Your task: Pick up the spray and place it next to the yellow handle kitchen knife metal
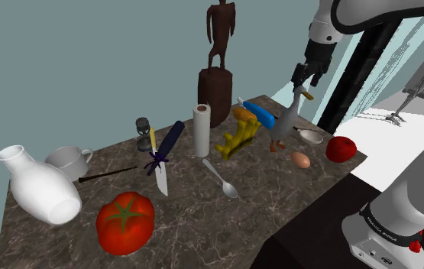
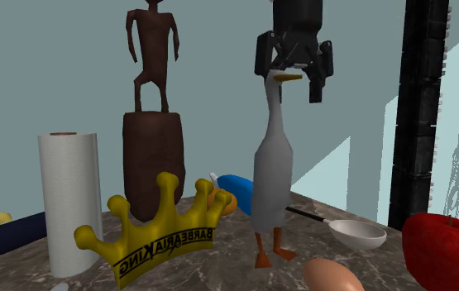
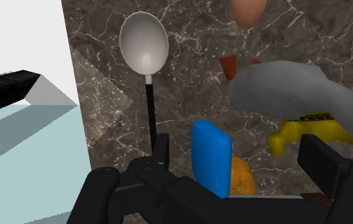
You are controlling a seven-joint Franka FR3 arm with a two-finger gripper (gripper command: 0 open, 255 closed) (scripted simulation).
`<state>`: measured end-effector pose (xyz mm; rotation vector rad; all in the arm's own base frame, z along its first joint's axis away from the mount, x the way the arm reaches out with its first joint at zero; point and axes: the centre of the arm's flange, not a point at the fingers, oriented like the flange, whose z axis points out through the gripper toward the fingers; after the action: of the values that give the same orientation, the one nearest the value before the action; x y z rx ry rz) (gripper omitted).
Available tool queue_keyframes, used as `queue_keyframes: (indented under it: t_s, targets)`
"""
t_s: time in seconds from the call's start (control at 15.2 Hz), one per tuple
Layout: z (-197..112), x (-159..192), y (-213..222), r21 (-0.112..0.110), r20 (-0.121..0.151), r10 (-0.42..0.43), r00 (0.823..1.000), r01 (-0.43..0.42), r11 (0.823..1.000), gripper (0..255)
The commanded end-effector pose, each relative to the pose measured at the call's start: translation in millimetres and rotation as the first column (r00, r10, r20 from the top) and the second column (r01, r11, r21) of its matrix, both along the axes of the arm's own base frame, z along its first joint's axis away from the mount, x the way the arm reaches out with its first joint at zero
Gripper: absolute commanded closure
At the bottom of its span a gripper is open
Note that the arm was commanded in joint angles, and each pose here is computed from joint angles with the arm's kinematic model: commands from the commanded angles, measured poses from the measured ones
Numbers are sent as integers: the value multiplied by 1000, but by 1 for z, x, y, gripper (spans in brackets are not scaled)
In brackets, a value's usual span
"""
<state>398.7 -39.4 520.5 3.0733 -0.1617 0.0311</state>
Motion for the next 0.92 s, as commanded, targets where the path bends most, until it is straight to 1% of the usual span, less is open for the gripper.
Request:
queue_keyframes:
  t_s: [0.0, 0.86]
  targets:
    - [-20, 23, -1, -3, 5, 5, 1000, -5, 1000, 0]
    - [-115, 162, 4, -17, 29, 39, 999, -39, 999, 0]
